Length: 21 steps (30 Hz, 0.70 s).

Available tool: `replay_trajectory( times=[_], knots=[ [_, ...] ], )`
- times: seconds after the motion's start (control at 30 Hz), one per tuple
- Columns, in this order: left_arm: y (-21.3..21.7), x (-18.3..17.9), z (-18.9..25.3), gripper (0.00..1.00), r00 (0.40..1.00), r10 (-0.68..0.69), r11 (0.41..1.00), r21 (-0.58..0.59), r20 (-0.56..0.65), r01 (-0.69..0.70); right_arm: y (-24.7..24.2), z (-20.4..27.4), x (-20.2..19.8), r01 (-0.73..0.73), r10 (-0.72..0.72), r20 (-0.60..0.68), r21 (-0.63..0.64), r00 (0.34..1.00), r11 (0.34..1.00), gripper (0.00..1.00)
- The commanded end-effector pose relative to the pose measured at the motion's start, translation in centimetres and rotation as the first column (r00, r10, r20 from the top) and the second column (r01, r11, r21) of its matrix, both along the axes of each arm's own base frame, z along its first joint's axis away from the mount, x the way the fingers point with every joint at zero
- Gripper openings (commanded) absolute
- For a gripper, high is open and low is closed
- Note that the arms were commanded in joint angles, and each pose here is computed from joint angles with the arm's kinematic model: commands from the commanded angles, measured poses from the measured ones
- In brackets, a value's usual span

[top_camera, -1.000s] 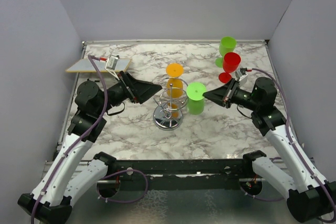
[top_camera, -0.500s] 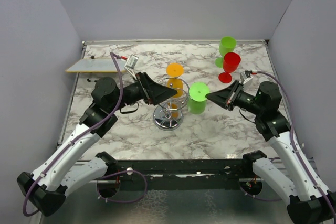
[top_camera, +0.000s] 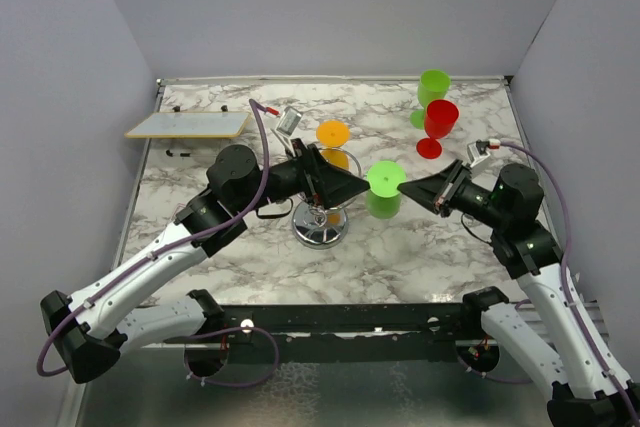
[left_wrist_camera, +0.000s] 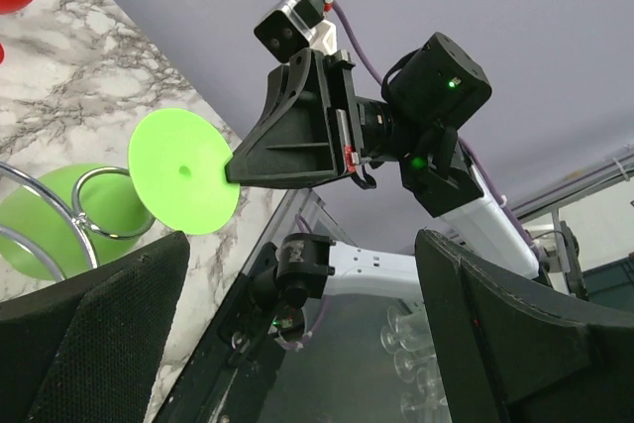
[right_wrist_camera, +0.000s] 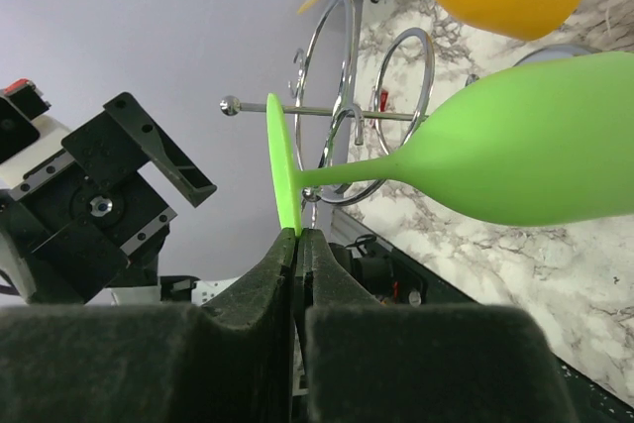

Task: Take the wine glass off the wine glass rack

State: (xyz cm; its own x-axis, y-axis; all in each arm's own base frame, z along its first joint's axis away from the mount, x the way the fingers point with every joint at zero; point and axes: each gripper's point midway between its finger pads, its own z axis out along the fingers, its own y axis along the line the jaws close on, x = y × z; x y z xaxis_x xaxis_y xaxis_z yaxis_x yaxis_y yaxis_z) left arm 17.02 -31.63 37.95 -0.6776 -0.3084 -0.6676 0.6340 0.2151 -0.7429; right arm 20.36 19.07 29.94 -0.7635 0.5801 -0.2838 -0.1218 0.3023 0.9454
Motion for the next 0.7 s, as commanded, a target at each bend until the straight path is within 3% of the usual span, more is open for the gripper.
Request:
replay_trajectory(
  times=[0.0,0.13,0.27,0.5,0.67],
  knots=[
    [-0.8,0.2,1.7,0.99,0.997,0.020,1.000,-0.020,0.073,-0.019,-1.2,0.0,-0.1,0.072,-0.069,0.049,-0.066,0.996,0.995,0.01],
    [-1.9,-0.2,1.1,0.99,0.997,-0.005,1.000,0.001,0.071,0.005,-2.3,0.2,-0.9,0.115,-0.103,0.116,-0.105,0.988,0.988,0.01],
    [-3.4,-0.7,0.5,0.96,0.996,-0.039,0.999,0.028,0.079,0.037,-3.3,2.0,-1.6,0.162,-0.113,0.294,-0.147,0.949,0.976,0.01],
    [-5.0,-1.7,1.0,0.91,0.990,-0.094,0.995,0.030,0.105,0.092,-4.3,6.5,-3.6,0.226,-0.039,0.667,-0.197,0.744,0.954,0.01],
    [-6.3,-3.0,1.4,0.79,0.978,-0.155,0.988,0.028,0.138,0.152,-4.1,8.8,-5.2,0.217,0.029,0.777,-0.211,0.628,0.953,0.01]
  ],
)
